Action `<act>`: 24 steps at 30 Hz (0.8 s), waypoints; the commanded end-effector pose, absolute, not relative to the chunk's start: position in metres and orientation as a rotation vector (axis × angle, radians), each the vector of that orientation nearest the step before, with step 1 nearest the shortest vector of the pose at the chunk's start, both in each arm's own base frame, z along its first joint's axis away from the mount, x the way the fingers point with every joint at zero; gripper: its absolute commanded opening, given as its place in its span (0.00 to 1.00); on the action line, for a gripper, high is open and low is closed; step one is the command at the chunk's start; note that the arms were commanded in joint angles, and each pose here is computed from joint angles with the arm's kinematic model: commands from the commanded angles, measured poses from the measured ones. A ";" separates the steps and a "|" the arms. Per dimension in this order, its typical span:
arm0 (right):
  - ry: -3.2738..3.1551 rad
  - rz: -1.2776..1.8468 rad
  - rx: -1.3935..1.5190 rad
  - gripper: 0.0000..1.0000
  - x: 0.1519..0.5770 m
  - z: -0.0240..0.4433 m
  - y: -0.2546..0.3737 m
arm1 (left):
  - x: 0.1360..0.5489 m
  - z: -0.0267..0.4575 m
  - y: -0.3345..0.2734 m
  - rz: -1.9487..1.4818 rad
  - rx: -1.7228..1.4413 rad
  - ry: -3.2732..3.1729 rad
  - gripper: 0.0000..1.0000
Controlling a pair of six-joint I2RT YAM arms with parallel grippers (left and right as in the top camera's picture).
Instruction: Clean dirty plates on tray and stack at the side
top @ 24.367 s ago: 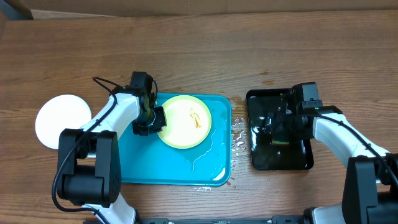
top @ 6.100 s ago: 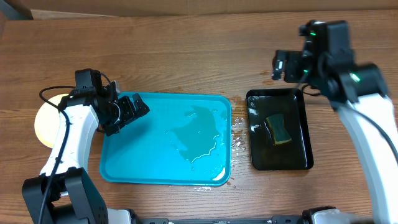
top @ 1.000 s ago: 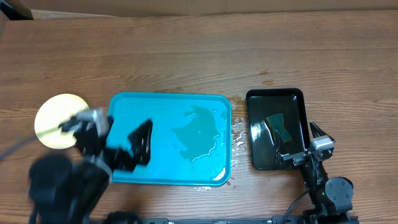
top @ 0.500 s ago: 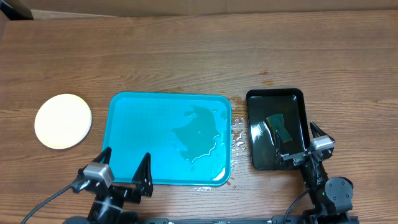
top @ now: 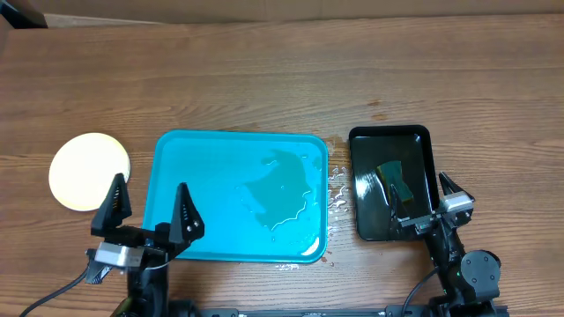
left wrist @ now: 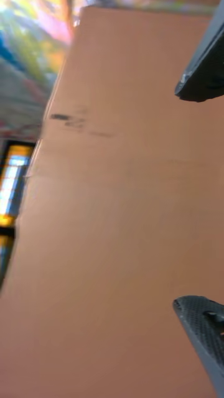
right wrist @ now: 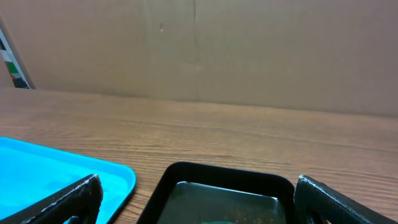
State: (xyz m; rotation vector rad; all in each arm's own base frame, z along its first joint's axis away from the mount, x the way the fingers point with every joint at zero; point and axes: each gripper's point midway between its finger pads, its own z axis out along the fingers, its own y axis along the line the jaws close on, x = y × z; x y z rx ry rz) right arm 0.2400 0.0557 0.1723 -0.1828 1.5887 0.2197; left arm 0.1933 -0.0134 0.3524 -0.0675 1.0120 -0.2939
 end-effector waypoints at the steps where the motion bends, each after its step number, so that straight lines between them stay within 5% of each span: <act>1: 1.582 0.214 -0.183 1.00 0.240 0.171 0.055 | 0.200 0.337 0.004 -0.253 -0.169 1.009 1.00; 20: 1.582 0.214 -0.183 1.00 0.240 0.171 0.055 | 0.246 0.161 0.013 -0.179 -0.313 1.600 1.00; 24: 1.582 0.214 -0.183 1.00 0.240 0.171 0.055 | 0.246 0.156 -0.001 -0.113 -0.118 1.645 1.00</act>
